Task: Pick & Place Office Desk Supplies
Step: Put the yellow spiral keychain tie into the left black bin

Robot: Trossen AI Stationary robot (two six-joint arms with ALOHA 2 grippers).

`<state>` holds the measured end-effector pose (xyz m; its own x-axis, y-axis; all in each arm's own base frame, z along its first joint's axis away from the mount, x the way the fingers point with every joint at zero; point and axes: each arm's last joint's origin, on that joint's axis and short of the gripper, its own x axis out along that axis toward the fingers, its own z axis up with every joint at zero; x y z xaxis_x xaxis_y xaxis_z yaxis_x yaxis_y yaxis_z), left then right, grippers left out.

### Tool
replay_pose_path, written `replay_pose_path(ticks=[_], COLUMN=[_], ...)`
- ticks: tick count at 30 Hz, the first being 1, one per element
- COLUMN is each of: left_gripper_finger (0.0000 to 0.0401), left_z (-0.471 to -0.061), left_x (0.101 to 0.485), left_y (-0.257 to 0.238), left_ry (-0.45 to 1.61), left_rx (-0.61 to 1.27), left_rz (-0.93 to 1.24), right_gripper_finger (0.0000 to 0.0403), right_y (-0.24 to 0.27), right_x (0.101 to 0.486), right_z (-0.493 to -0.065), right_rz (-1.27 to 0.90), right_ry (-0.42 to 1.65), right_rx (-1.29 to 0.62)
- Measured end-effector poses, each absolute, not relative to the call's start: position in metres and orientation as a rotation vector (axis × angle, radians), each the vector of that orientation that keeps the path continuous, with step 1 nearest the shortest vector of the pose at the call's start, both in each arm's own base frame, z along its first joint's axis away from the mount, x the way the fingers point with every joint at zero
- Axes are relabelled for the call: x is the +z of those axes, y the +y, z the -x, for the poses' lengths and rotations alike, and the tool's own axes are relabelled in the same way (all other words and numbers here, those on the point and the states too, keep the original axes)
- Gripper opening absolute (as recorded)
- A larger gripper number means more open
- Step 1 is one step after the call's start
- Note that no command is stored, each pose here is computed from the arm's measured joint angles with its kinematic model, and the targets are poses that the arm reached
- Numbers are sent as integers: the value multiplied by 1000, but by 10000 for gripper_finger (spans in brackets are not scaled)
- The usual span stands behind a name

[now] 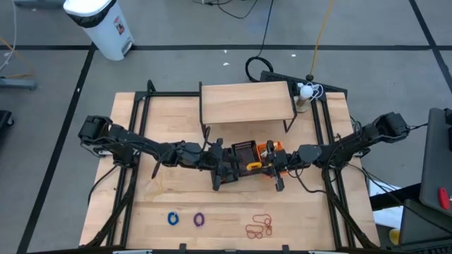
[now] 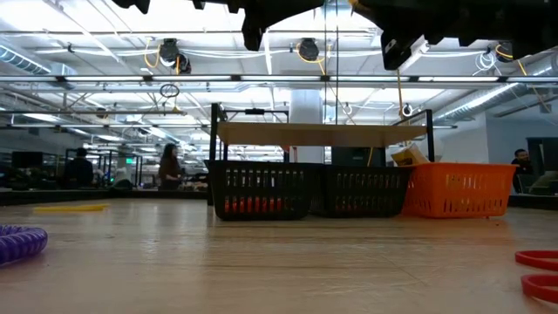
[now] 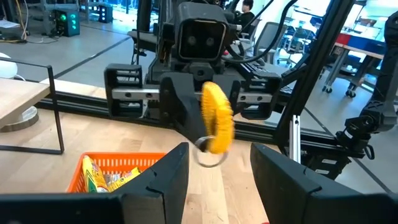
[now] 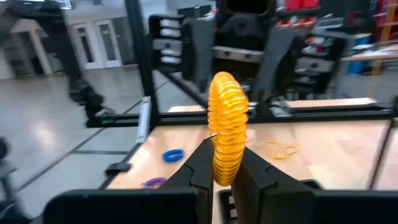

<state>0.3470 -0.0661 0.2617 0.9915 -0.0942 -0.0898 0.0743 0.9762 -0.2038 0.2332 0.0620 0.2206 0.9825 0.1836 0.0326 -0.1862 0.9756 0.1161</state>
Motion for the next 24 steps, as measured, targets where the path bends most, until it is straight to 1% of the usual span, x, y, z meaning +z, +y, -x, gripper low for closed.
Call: replay_pose_path(ticks=[8,15,19,24], left_gripper_finger=[170,170,170,170], left_z=[-347,-347,-347,-347], left_x=[262,262,262,260], left_y=[-66,-66,-67,-67], left_ry=[100,99,98,119], left_rx=[-93,-95,-101,-102], left_rz=[202,201,203,200], right_gripper_finger=[21,21,21,21], right_y=[60,66,70,69], right_x=[221,228,225,218], right_z=[-234,-246,-260,-268], right_rz=[-135,-106,-79,-65], right_ry=[-24,15,50,85], right_rx=[119,187,166,79])
